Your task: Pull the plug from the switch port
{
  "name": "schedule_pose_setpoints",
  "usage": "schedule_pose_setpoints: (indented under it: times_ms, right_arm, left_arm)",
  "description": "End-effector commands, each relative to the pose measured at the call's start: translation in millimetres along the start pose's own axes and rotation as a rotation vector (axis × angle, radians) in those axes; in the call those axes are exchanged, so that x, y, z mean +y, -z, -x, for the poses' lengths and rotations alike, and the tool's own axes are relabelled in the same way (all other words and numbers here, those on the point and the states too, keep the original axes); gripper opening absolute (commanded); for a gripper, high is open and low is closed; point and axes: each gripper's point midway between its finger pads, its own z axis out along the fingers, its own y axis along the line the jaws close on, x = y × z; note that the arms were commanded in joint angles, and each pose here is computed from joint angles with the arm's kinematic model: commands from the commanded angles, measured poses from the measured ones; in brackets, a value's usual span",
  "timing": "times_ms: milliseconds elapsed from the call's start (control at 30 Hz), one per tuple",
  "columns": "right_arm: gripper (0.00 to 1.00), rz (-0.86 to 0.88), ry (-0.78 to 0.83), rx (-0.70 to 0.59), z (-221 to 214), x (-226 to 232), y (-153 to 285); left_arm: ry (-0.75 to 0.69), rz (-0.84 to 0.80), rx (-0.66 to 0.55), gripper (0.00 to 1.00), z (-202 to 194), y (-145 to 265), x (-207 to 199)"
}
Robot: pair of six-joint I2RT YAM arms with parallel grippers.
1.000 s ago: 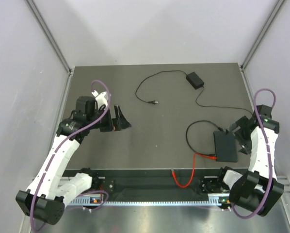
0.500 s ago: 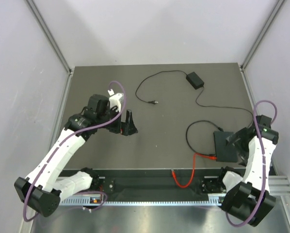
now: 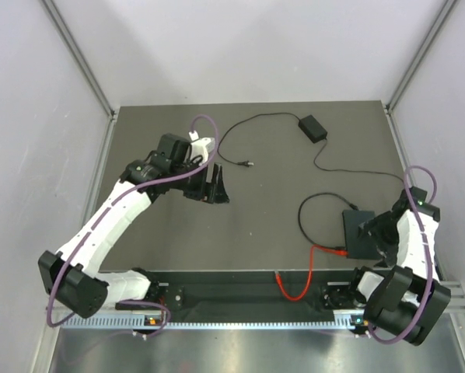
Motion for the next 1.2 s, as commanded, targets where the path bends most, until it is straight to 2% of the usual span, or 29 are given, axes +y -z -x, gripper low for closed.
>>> schedule_pose_setpoints:
  times_ms: [0,233,400,567,767,900,1033,1167]
  right_arm:
    - [0.87,0.104,-0.05,0.0,5,24,-14]
    - [0.86,0.18,0.017,-0.034,7,52,-17]
    - [0.86,0.199,0.072,0.034,-3,67,-23]
    - [0.85,0.253,0.132,0.087,-5,85,-29]
    - [0.82,0.296,0.227,0.103,5,108,-16]
    - [0.82,0.266,0.247,0.13,-3,103,-15]
    - [0.82,0.203,0.255,0.032,13,89,-8]
    - [0.83,0.19,0.339,-0.004,31,97,-5]
  left_arm:
    - [-0.02,-0.011,0.012,0.79,7,3,-13]
    - [-0.09,-0.001,0.023,0.78,23,-23,-42]
    - [-0.132,-0.101,0.017,0.77,33,-49,-79]
    - [-0.166,-0.183,0.043,0.75,33,-86,-106]
    - [-0.179,-0.255,0.098,0.75,25,-123,-137]
    - [-0.195,-0.292,0.149,0.73,13,-144,-151]
    - [-0.196,-0.312,0.168,0.73,9,-152,-153]
    - [-0.211,-0.324,0.194,0.73,1,-151,-151]
